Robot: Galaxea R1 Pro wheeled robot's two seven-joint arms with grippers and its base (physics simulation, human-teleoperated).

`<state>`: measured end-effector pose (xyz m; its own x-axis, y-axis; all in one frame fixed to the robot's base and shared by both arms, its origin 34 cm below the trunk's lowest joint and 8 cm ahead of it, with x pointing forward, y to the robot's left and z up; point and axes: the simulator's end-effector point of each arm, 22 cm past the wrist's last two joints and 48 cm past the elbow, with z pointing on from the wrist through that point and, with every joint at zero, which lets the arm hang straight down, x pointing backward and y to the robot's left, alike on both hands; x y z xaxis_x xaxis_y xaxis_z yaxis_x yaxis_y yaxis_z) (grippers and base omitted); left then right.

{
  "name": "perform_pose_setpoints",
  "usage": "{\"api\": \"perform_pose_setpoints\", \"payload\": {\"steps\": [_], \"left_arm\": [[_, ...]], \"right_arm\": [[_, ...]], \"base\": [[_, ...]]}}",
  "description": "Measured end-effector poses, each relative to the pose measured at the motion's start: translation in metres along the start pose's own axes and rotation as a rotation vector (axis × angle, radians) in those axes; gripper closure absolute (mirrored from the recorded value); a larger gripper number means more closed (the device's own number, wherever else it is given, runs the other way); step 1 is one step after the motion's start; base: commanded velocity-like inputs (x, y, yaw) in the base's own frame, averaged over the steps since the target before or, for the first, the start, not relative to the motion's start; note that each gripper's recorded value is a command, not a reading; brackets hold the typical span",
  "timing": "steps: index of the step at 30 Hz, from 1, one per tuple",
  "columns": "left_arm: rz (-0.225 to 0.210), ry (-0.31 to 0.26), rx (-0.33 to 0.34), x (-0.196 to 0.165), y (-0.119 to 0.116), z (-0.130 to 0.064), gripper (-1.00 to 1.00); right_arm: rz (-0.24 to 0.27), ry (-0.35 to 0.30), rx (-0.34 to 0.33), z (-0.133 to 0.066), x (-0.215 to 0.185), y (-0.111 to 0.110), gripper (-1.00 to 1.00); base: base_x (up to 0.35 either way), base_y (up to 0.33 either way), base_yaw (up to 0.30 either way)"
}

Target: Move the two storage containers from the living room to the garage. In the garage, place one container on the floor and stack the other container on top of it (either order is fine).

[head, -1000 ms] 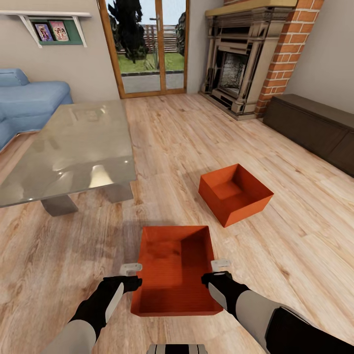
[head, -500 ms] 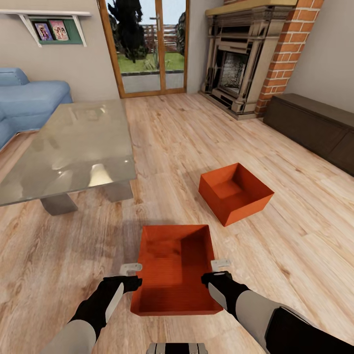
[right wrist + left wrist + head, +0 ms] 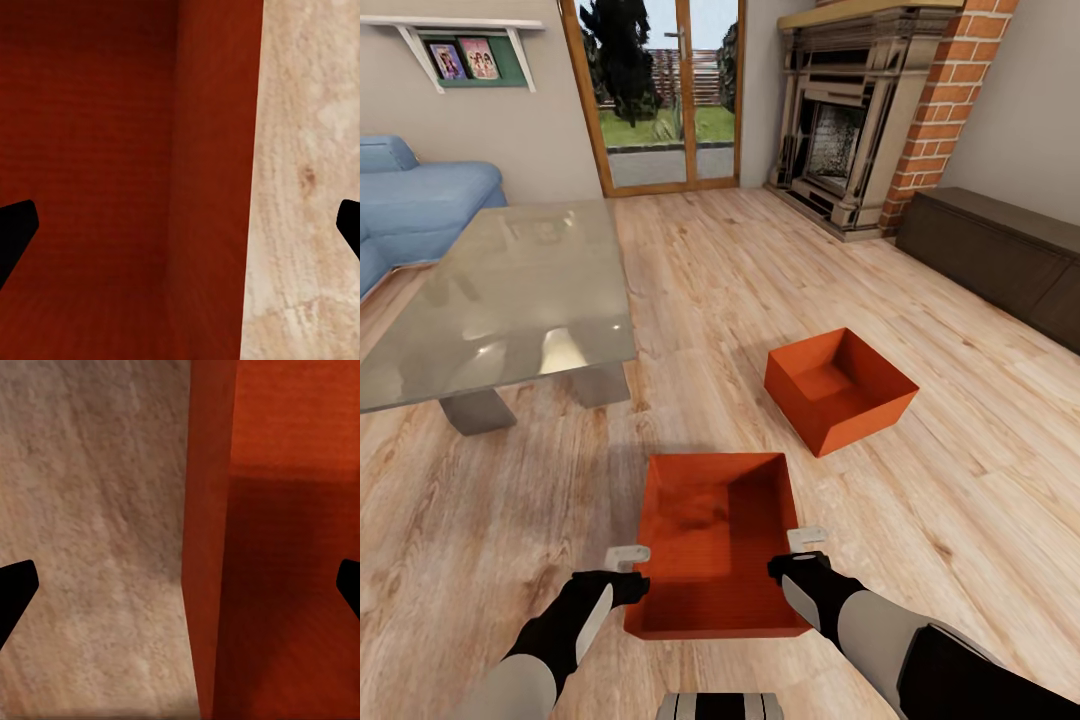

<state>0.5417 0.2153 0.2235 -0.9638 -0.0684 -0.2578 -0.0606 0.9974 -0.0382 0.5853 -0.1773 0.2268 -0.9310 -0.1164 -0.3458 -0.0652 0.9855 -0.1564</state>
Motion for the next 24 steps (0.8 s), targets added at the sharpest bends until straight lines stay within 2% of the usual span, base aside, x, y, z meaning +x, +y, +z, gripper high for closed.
{"api": "perform_pose_setpoints", "payload": {"steps": [24], "left_arm": [[0.007,0.001,0.003,0.0010,-0.0025,0.0003,-1.00]], "right_arm": [[-0.002,-0.001,0.001,0.0001,-0.0001,-0.0004,-1.00]], "base": [[0.000,0.000,0.000]]}}
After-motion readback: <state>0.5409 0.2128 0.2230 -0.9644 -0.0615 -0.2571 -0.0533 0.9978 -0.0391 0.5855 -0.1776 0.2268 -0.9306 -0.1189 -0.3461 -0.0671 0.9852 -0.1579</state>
